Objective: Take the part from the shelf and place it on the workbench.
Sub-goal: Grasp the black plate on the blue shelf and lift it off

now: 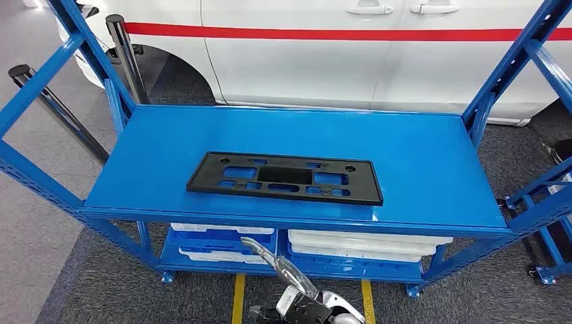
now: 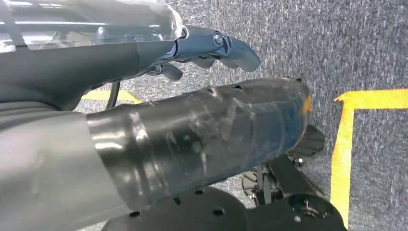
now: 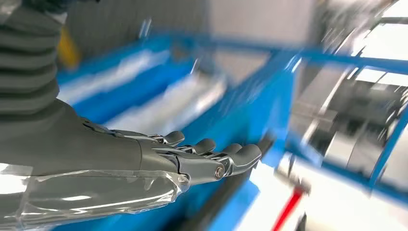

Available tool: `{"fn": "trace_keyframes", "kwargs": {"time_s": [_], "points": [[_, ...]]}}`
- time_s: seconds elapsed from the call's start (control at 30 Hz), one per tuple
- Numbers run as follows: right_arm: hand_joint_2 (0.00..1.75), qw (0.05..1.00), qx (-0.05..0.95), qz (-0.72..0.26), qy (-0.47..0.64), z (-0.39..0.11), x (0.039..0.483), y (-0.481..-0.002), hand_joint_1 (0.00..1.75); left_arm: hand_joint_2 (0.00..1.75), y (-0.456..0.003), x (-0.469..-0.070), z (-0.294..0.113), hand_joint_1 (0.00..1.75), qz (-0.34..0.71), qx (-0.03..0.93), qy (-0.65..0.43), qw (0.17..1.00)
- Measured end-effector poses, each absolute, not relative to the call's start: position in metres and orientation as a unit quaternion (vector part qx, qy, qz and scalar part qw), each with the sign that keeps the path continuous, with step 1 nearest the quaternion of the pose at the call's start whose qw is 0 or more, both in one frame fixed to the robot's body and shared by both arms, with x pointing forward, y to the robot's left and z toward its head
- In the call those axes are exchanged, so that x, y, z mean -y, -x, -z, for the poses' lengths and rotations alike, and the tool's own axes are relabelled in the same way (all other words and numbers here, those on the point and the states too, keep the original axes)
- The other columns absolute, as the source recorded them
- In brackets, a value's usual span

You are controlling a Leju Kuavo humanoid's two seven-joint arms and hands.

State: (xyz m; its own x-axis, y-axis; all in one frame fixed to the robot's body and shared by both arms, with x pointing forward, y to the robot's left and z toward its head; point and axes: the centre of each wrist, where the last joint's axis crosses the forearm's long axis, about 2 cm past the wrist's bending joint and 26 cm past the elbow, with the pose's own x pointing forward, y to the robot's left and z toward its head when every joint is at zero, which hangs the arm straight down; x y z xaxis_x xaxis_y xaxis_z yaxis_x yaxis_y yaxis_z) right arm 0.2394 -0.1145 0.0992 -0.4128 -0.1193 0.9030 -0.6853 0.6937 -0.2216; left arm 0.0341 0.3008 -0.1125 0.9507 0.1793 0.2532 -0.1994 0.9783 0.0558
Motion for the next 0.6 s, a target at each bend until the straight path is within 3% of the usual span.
{"fn": "trace_keyframes", "kwargs": {"time_s": [0.27,0.6], "points": [[1.75,0.442,0.827,-0.34,-0.072,-0.103,0.117,-0.245,0.0,0.0,-0.03,-0.301,0.113,0.0,-0.105,0.12,-0.044,0.986],[1.75,0.392,0.85,-0.348,0.05,-0.112,0.114,-0.252,0.0,0.0,-0.03,-0.3,0.113,0.0,-0.101,0.118,-0.044,0.987]]}}
